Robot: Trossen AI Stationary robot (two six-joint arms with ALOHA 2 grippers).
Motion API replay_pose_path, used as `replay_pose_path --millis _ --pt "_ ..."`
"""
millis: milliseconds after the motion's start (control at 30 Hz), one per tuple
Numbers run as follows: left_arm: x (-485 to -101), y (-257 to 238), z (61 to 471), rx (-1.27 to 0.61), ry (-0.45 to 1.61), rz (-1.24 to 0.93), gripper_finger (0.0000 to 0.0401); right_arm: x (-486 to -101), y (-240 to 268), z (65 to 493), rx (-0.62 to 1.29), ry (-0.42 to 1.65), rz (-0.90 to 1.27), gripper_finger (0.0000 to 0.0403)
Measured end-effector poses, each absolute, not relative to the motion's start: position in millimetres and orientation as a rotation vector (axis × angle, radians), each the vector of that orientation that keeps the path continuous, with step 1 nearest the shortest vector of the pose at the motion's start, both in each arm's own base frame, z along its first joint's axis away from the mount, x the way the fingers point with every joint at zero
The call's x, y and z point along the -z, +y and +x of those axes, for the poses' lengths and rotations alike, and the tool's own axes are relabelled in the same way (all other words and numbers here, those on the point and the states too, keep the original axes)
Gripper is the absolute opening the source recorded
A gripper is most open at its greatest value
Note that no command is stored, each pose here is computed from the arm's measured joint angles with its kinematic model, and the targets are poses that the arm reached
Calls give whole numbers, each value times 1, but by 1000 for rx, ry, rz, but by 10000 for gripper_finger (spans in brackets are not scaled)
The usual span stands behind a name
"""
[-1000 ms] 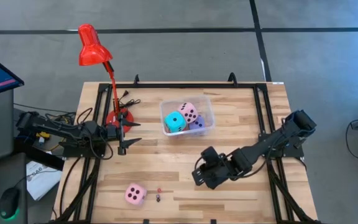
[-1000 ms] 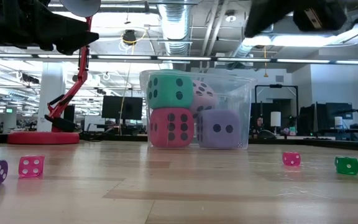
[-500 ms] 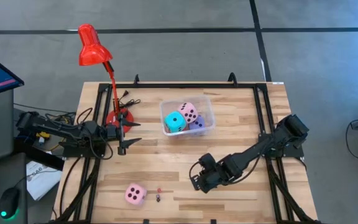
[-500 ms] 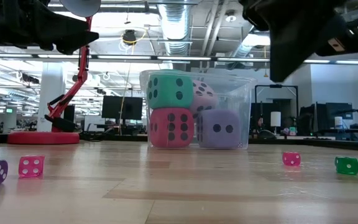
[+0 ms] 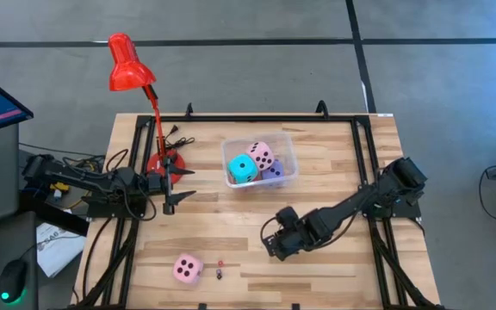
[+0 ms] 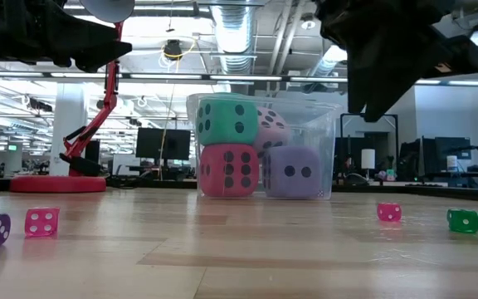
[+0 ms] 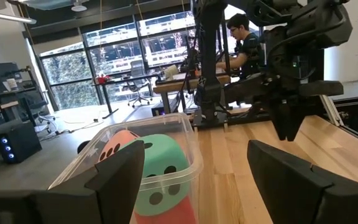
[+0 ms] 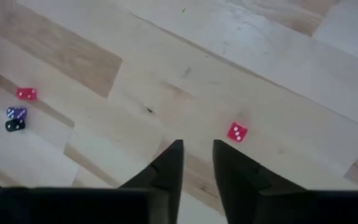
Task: Pick & Place Dice
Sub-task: Put the small red die into the transparent bin
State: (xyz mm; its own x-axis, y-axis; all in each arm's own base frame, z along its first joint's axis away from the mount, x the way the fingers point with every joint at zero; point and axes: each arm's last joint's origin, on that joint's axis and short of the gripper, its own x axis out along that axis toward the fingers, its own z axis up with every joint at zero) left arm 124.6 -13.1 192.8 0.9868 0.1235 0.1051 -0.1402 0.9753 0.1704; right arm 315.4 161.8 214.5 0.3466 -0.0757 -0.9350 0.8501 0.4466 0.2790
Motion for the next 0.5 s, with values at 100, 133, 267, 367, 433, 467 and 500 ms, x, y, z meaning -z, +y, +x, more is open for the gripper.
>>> replay_pose_path --millis 100,133,267,367,433,467,500 --pt "-193 -13 125 -133 -94 178 274 -214 157 317 745 1038 926 110" --pt "-193 -13 125 -133 -94 178 274 -214 156 317 756 1037 933 120" --pt "-193 -13 125 -133 -94 178 274 -214 154 316 789 1040 942 156" --pt "-193 -13 125 -133 -94 178 274 -214 155 315 788 1039 945 177" --pt "-193 -13 125 -133 -94 178 274 -214 157 314 795 1034 957 187" --pt "-193 -13 125 -133 -94 178 274 -214 158 314 800 1030 962 191" --pt "-193 -13 125 -133 -94 178 274 -214 158 313 805 1030 965 195"
